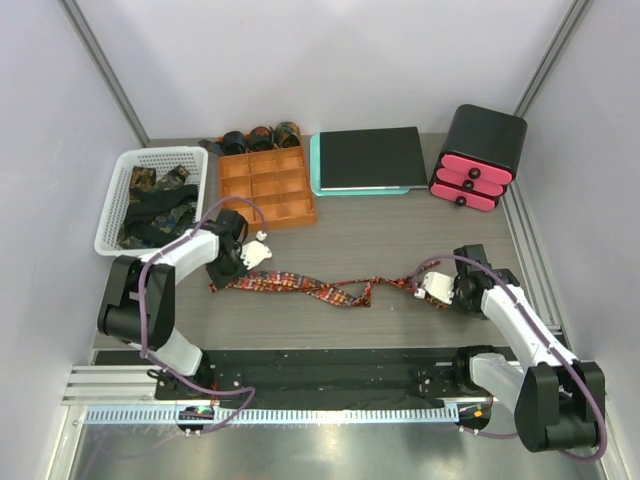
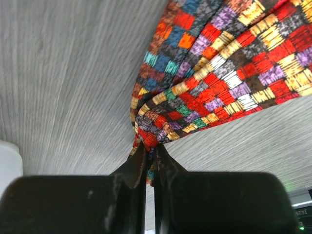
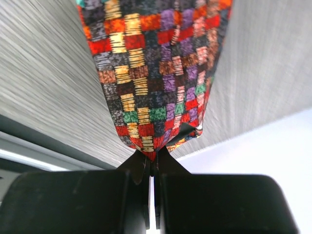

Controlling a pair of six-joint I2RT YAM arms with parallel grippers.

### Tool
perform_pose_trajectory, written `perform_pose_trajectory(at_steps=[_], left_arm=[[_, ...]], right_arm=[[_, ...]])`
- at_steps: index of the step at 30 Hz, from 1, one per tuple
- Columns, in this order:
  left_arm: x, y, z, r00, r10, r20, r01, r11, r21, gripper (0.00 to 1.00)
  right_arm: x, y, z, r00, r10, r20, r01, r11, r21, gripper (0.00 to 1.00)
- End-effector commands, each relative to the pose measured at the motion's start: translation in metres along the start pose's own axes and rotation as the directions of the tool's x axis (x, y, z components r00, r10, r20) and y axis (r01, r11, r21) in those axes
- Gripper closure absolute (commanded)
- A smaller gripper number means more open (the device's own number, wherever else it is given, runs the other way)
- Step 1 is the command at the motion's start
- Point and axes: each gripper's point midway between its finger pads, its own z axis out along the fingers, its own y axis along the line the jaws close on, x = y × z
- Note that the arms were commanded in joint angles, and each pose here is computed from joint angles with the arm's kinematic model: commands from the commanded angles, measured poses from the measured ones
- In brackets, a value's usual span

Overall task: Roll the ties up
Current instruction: Flatten out the tie at the center of the board.

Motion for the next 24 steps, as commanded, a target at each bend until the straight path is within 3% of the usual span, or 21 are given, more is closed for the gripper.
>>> perform_pose_trajectory(at_steps=[1, 8, 13, 14, 17, 18, 24], left_arm=[[-0.013, 0.012, -0.021, 0.99, -0.072, 0.12, 0.078, 0.996, -0.048, 0.99], [-0.003, 0.0, -0.035, 0.982, -0.097, 0.161, 0.109, 0.992, -0.066, 1.0], [0.015, -0.015, -0.034, 0.99, -0.064, 0.123, 0.071, 0.996, -0.048, 0.9], [0.019, -0.018, -0.034, 0.991, -0.06, 0.12, 0.065, 0.997, -0.043, 0.87], [0.016, -0.028, -0.05, 0.988, -0.025, 0.155, 0.026, 1.0, 0.0, 0.57], [0.011, -0.035, -0.056, 0.982, -0.017, 0.19, 0.01, 0.999, 0.036, 0.45], [-0.015, -0.046, -0.09, 0.944, 0.018, 0.329, -0.054, 0.994, 0.1, 0.28]], right_arm=[[0.003, -0.019, -0.018, 0.998, -0.051, 0.032, 0.049, 0.996, 0.074, 0.99], [0.007, -0.014, -0.013, 0.998, -0.045, 0.047, 0.038, 0.988, 0.148, 0.98], [0.019, 0.013, -0.015, 0.996, -0.084, 0.021, 0.082, 0.993, 0.082, 0.7], [0.023, 0.012, -0.02, 0.998, -0.056, 0.02, 0.054, 0.994, 0.093, 0.56], [0.02, 0.01, -0.036, 0.997, -0.044, 0.056, 0.039, 0.996, 0.083, 0.33], [0.015, 0.011, -0.04, 0.996, -0.027, 0.085, 0.022, 0.998, 0.058, 0.31], [-0.025, -0.001, -0.09, 0.956, 0.093, 0.28, -0.068, 0.993, -0.1, 0.29]])
